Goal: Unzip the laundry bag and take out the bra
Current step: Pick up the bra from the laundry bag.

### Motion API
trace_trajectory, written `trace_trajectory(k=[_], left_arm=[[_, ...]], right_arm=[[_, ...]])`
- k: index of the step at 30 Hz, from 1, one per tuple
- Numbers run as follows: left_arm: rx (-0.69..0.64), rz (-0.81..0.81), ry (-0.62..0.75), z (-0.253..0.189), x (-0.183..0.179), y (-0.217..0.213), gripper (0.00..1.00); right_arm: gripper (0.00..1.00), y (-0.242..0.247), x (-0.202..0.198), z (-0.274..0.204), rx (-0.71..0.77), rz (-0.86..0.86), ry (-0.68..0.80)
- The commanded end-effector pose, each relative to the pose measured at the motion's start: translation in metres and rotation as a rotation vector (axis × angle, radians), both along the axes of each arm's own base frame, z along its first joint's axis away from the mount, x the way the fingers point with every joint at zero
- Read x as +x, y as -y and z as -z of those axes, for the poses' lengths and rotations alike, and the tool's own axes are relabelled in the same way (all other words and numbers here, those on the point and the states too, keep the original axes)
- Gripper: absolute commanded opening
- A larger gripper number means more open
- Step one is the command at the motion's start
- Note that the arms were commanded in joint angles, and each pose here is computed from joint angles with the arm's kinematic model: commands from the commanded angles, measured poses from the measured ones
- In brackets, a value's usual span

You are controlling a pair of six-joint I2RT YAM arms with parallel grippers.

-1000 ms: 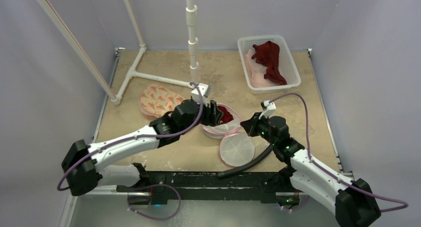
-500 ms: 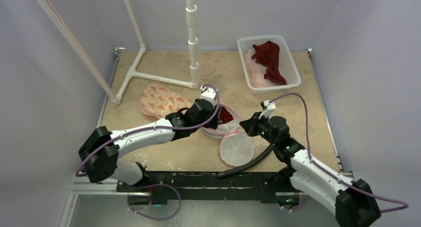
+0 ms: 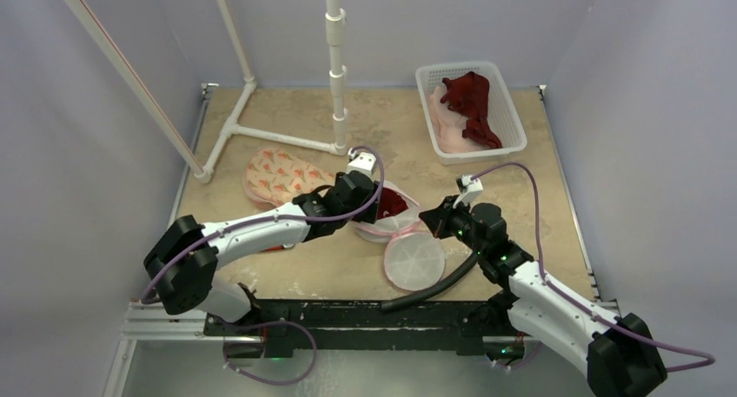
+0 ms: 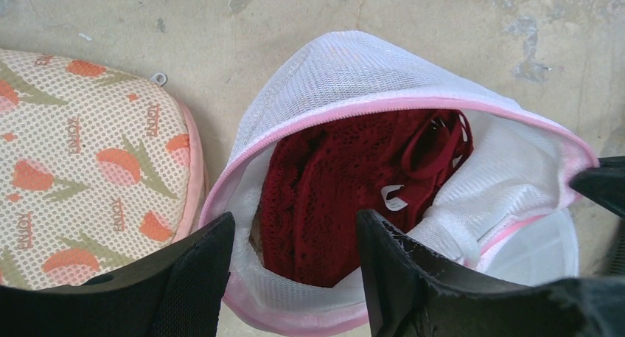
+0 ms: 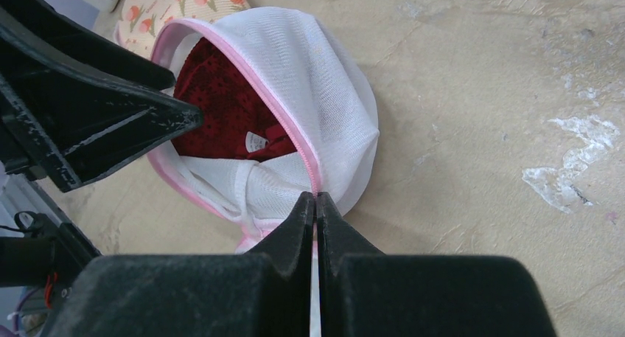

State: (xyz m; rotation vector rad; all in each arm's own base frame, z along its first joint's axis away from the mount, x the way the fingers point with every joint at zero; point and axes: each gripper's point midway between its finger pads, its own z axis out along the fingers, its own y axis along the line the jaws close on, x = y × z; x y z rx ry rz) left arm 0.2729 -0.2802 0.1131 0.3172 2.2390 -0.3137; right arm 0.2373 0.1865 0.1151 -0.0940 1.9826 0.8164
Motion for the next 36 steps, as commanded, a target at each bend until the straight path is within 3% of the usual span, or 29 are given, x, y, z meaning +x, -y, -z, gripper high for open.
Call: trace_trajectory(k=[1, 17, 28, 36], left_arm=[[-0.053, -0.005, 0.012, -0.01, 0.01, 0.009, 0.6], [-0.128, 0.046, 0.06, -0.033, 0.015, 0.02, 0.6], [-0.089, 0.04, 0.008, -0.008, 0.02, 0.019, 0.6], [-0.136, 0.108, 0.005, -0.015, 0.013, 0.028, 0.47]], right_arm=[[0.0, -0.003, 0.003, -0.016, 0.025, -0.012, 0.052], [0.0, -0.003, 0.003, -0.015, 0.025, -0.013, 0.051], [0.0, -0.004, 0.003, -0.015, 0.026, -0.017, 0.051], [0.0, -0.004, 0.004, -0.015, 0.022, -0.014, 0.049]])
